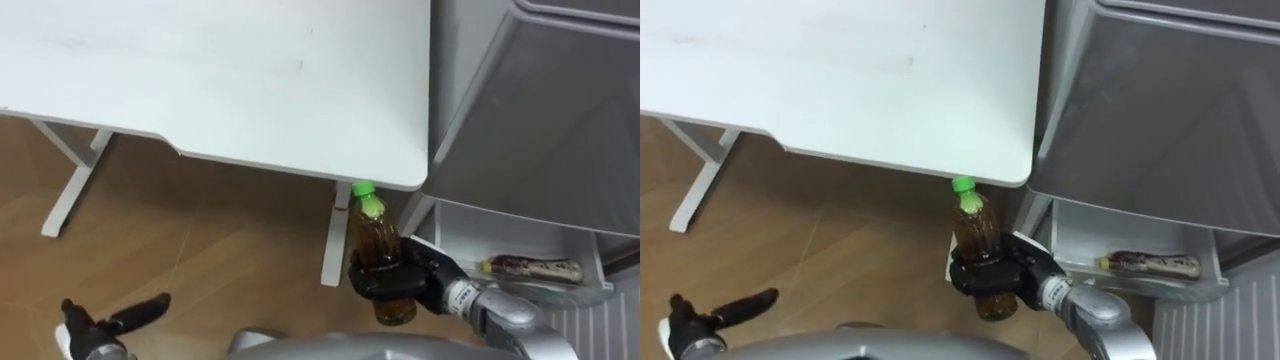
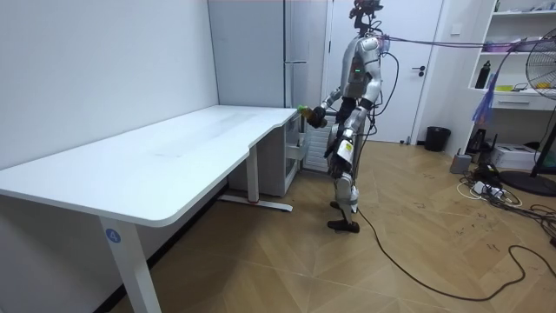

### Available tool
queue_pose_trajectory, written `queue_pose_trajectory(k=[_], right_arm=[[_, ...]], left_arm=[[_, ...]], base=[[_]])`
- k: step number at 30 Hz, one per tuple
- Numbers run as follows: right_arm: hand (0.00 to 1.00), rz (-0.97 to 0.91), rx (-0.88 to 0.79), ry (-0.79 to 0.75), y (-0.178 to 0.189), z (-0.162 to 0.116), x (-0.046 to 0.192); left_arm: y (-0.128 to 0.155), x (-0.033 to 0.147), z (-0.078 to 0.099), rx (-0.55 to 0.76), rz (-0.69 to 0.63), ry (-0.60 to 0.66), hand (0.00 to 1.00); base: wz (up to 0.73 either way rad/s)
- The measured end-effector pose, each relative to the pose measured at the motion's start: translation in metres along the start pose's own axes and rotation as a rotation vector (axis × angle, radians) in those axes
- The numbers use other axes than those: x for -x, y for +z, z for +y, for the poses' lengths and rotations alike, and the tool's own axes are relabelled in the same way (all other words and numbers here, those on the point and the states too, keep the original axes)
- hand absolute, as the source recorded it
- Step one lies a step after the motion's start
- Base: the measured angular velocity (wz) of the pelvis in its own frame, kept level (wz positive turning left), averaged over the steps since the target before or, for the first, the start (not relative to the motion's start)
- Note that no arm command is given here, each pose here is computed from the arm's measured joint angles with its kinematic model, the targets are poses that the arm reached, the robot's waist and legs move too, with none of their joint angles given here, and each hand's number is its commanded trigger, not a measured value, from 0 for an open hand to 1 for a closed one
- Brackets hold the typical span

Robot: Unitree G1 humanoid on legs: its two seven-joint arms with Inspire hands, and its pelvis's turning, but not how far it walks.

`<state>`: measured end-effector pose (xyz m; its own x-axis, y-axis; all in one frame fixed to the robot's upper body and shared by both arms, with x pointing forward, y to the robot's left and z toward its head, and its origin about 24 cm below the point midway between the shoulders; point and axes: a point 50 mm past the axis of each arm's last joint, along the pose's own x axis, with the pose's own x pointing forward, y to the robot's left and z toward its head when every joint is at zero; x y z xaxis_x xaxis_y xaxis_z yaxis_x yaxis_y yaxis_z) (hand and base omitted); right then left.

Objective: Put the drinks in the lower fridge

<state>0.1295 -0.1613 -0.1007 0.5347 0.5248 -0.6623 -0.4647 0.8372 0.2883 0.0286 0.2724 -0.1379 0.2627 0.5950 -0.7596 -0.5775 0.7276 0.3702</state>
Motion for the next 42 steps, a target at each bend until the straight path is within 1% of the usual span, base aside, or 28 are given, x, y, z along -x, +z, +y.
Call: queue_pose_trajectory(k=[3,7,10,12,17,22,25,28,35,39,42], right_arm=[[1.0,0.004,0.008,0.017,0.005,0.002,-0.005],[1.0,-0.017,0.017,0.02,0.013,0.002,-0.009],[1.0,-0.028,0.014,0.02,0.017,0.001,-0.011],[1.0,-0.04,-0.019,0.022,0.017,0.001,-0.011],[1.0,-0.047,-0.055,-0.012,0.016,-0.004,-0.009],[1.0,-0.018,-0.066,-0.049,0.009,-0.007,-0.008],[1.0,-0.019,-0.066,-0.052,0.009,-0.006,-0.008],[1.0,-0.021,-0.07,-0.055,0.009,-0.007,-0.008],[1.0,0.002,-0.107,-0.114,0.001,-0.009,-0.009],[1.0,0.006,-0.138,-0.205,-0.002,-0.019,-0.005],[1.0,-0.032,-0.221,-0.282,-0.001,-0.027,-0.002]], left_arm=[[-0.021,0.0,0.002,-0.065,0.109,-0.044,0.0],[-0.046,0.005,0.007,-0.121,0.233,-0.087,0.0],[-0.055,0.008,0.005,-0.162,0.295,-0.139,0.0],[-0.056,0.008,0.002,-0.171,0.31,-0.171,0.0],[-0.045,0.005,-0.012,-0.175,0.293,-0.234,0.0],[-0.03,0.002,-0.026,-0.304,0.219,-0.313,0.0],[-0.023,0.002,-0.036,-0.358,0.177,-0.362,0.0],[-0.018,0.001,-0.041,-0.382,0.153,-0.389,0.0],[-0.015,0.001,-0.045,-0.405,0.127,-0.412,0.0],[-0.016,0.002,-0.045,-0.417,0.126,-0.42,0.0],[-0.021,0.003,-0.042,-0.413,0.144,-0.418,0.0]], base=[[0.0],[0.01],[0.01],[0.08],[-0.01],[-0.1],[-0.01],[-0.1],[-0.01],[0.0],[-0.01]])
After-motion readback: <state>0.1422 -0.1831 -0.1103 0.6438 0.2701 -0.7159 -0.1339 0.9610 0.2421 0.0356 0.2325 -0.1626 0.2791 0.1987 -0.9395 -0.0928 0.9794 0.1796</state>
